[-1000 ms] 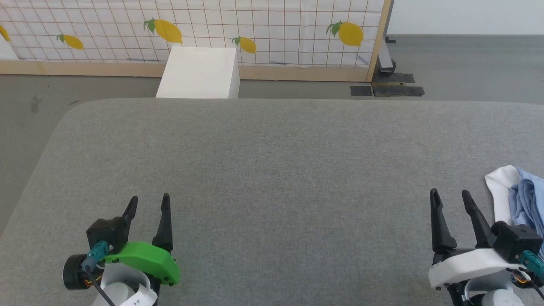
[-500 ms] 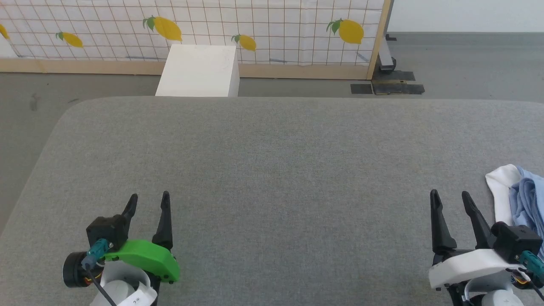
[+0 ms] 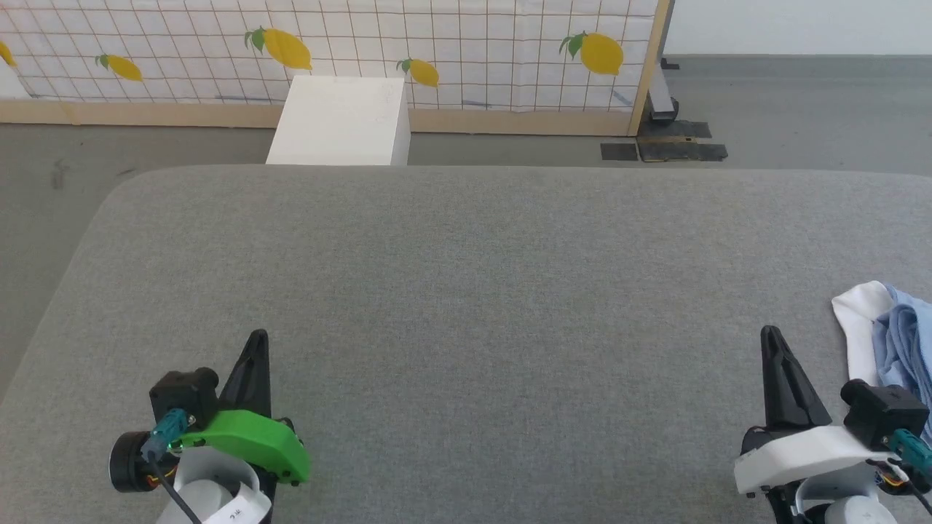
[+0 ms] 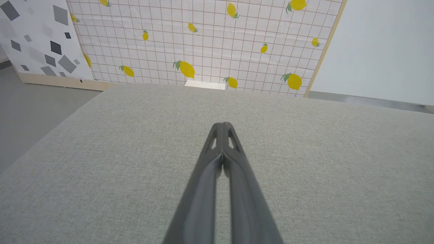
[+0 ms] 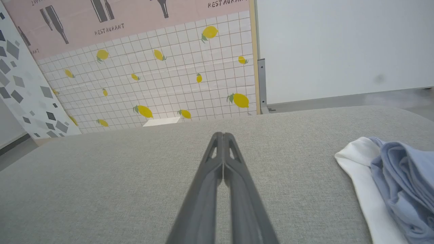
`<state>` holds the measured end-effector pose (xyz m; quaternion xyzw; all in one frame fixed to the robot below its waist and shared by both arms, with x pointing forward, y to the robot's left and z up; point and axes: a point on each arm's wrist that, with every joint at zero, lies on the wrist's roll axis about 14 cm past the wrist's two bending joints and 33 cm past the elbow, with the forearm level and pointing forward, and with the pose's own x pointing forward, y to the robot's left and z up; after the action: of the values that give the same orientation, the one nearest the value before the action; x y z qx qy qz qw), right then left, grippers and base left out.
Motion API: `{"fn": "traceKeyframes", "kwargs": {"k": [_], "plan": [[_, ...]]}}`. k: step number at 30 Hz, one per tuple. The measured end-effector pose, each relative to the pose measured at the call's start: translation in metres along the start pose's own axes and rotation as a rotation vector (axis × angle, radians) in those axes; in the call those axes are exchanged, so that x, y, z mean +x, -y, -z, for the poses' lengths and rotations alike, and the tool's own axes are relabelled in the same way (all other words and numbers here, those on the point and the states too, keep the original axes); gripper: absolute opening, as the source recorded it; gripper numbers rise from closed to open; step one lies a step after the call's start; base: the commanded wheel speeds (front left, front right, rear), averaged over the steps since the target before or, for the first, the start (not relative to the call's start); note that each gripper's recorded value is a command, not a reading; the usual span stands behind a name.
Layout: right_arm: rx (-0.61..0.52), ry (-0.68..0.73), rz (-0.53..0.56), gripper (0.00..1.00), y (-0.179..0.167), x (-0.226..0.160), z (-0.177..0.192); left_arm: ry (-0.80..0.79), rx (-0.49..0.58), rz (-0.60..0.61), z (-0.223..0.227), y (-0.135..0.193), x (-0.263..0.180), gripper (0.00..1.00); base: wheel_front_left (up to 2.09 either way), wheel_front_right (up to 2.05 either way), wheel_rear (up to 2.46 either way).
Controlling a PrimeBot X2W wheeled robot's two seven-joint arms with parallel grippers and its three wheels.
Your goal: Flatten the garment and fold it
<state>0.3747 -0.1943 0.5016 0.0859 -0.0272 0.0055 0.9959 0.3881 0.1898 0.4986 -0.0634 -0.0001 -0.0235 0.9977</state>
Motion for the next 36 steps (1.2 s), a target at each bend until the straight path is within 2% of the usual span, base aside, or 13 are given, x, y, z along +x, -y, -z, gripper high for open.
{"fn": "traceKeyframes", "kwargs": {"k": [36], "plan": [[-0.056, -0.019, -0.042, 0.00, -0.012, 0.002, -0.007, 0.021, 0.038, 0.014, -0.013, 0.013, 0.001, 0.00, 0.00, 0.00, 0.00]]}}
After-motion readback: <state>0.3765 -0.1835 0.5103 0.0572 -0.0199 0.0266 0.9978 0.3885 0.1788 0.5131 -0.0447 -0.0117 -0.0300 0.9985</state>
